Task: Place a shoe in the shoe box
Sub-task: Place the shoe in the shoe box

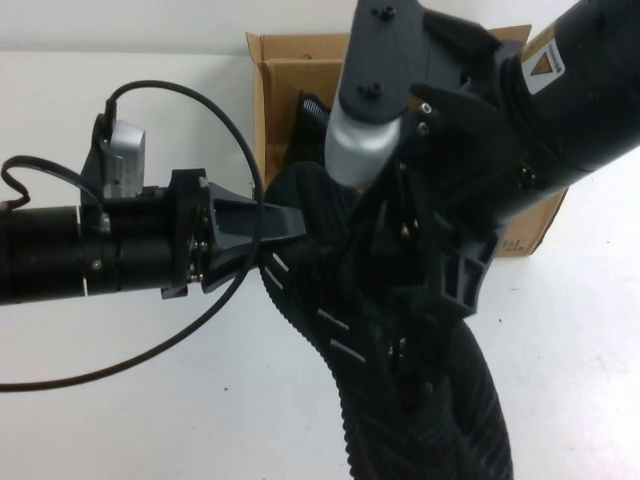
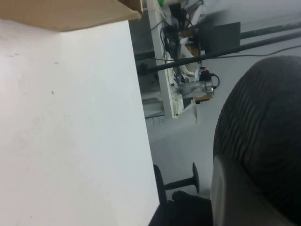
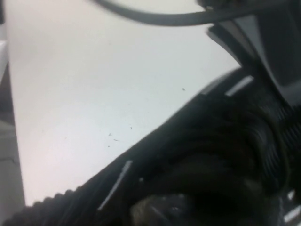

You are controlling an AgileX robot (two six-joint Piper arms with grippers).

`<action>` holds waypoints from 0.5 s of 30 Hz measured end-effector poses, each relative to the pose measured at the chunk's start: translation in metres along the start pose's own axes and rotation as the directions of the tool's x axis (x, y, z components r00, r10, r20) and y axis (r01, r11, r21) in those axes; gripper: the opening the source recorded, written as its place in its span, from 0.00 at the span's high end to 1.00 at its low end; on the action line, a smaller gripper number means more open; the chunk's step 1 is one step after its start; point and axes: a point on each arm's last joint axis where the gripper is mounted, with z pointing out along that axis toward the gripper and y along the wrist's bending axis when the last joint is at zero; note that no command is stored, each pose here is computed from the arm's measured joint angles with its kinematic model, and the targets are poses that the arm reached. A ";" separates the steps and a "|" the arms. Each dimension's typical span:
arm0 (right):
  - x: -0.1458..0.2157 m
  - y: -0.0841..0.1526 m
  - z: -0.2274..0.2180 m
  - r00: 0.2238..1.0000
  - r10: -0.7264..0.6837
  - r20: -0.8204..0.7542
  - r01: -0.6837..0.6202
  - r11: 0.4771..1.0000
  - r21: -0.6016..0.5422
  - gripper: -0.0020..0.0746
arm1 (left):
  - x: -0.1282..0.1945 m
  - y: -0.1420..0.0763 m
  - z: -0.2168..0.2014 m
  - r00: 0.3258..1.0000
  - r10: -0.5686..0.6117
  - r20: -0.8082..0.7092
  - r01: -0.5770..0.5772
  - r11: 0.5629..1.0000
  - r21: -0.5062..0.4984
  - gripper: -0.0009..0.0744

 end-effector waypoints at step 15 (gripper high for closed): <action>0.007 -0.023 -0.021 0.848 0.511 0.144 -0.528 0.837 0.144 0.15 | -0.016 0.021 -0.003 0.984 0.054 0.170 -0.013 0.972 -0.233 0.78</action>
